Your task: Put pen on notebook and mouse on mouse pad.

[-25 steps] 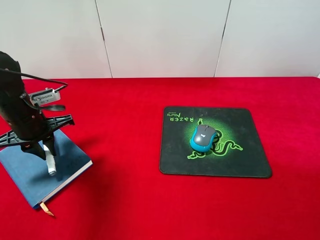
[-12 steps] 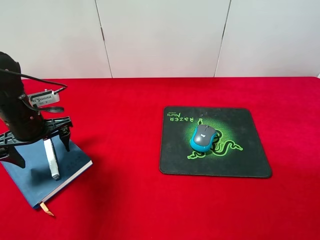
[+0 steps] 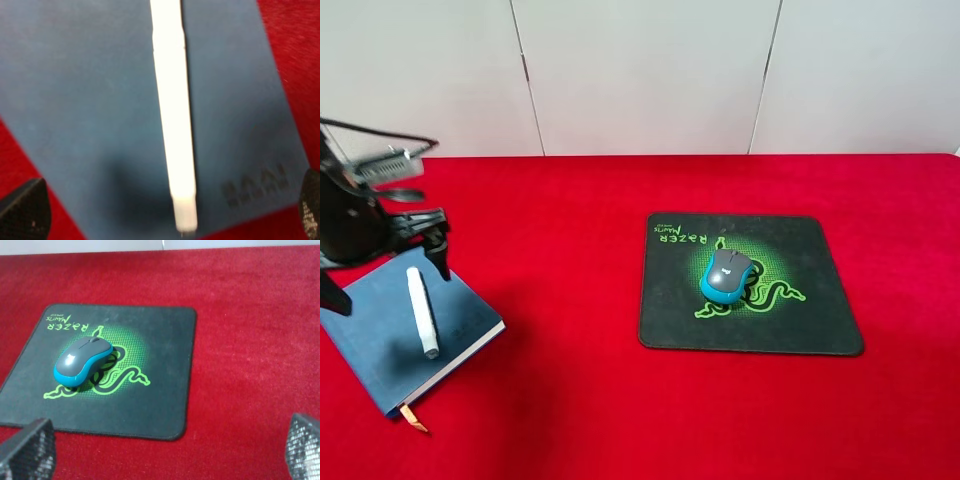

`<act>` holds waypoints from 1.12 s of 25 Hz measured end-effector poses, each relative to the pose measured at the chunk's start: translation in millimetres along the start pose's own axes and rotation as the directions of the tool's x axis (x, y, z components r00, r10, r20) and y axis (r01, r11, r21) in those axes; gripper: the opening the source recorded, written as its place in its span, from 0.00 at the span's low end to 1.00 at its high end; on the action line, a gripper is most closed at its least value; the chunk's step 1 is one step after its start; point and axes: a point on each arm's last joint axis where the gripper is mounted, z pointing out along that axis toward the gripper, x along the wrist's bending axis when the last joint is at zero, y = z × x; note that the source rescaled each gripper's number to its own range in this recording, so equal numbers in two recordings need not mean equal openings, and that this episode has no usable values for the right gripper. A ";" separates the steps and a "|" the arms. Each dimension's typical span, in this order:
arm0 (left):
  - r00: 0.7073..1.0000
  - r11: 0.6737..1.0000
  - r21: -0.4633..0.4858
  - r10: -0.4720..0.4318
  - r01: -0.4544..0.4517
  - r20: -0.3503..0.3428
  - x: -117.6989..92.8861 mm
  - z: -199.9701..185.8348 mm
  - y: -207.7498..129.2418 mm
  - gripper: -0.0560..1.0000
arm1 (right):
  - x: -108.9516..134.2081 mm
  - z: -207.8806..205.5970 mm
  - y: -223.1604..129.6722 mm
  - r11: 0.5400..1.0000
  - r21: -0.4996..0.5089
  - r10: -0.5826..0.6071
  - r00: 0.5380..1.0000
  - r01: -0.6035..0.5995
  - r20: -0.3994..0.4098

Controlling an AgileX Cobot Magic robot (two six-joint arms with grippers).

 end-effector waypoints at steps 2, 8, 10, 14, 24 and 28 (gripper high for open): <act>0.999 0.999 -0.026 0.030 -0.029 0.015 4.6 -17.8 -5.7 1.00 | 0.0 0.0 0.0 1.000 0.000 0.000 1.000 0.000 0.000; 0.983 0.974 -0.166 0.169 -0.156 0.068 24.4 -76.0 -31.0 1.00 | 0.0 0.0 0.0 1.000 0.000 0.000 1.000 0.000 0.000; 0.972 0.953 -0.230 0.219 -0.195 0.085 32.3 -94.5 -41.9 1.00 | 0.0 0.0 0.0 1.000 0.000 0.000 1.000 0.000 0.000; 0.944 0.887 -0.390 0.310 -0.247 0.109 51.8 -130.6 -68.8 1.00 | 0.0 0.0 0.0 1.000 0.000 0.000 1.000 0.000 0.000; 0.851 0.752 -0.518 0.518 -0.408 0.082 99.0 -166.9 -147.2 1.00 | 0.0 0.0 0.0 1.000 0.000 0.000 1.000 0.000 0.000; 0.796 0.672 -0.563 0.604 -0.482 0.038 106.4 -169.8 -161.7 1.00 | 0.0 0.0 0.0 1.000 0.000 0.000 1.000 0.000 0.000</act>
